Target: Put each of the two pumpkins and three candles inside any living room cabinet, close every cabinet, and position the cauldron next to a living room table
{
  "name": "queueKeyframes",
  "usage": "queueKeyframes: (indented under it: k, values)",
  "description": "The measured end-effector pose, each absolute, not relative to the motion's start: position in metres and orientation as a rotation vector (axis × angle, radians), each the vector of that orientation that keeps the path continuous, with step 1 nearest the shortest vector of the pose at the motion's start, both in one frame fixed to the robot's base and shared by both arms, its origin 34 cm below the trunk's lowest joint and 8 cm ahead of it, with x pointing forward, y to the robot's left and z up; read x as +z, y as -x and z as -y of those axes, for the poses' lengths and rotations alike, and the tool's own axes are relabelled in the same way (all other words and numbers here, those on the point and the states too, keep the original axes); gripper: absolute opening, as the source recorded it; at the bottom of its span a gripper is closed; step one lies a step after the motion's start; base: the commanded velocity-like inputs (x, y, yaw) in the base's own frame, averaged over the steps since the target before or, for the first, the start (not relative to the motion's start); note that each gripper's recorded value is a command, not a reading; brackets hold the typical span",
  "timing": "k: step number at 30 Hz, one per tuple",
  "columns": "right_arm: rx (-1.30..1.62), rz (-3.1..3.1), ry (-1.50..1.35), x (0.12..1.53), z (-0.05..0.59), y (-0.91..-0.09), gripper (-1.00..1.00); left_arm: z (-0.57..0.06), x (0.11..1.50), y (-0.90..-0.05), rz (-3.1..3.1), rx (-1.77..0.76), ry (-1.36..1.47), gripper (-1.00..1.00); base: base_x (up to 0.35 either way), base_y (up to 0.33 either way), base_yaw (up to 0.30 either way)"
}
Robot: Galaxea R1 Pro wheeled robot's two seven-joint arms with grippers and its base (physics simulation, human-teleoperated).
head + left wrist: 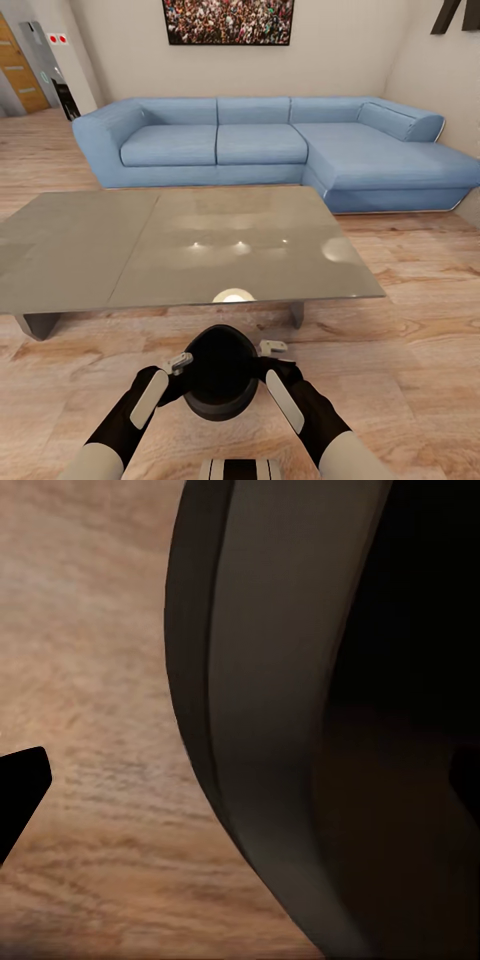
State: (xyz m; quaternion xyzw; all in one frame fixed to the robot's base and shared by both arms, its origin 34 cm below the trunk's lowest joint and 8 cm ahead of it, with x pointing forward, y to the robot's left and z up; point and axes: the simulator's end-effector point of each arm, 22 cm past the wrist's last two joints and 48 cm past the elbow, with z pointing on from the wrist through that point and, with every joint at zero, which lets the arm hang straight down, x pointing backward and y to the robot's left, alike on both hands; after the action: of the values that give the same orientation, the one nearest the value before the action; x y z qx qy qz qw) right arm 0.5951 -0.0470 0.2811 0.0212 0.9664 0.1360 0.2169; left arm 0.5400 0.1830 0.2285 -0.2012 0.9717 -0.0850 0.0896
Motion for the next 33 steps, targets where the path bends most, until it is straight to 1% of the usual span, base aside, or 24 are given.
queueKeyframes:
  k: [10, 18, 33]
  values:
    - [0.38, -2.652, -0.038, 0.305, 0.046, -0.602, 1.0, -0.182, 0.249, -0.551, -2.852, -0.265, 0.586, 1.0, -0.001, 0.0, 0.0]
    - [0.468, -2.468, -0.03, 0.391, 0.028, -0.645, 1.0, -0.181, 0.265, -0.559, -2.82, -0.275, 0.576, 1.0, -0.05, 0.015, 0.0]
    - [0.443, -2.47, -0.018, 0.405, 0.032, -0.642, 1.0, -0.179, 0.297, -0.573, -2.773, -0.29, 0.561, 1.0, -0.007, 0.002, 0.0]
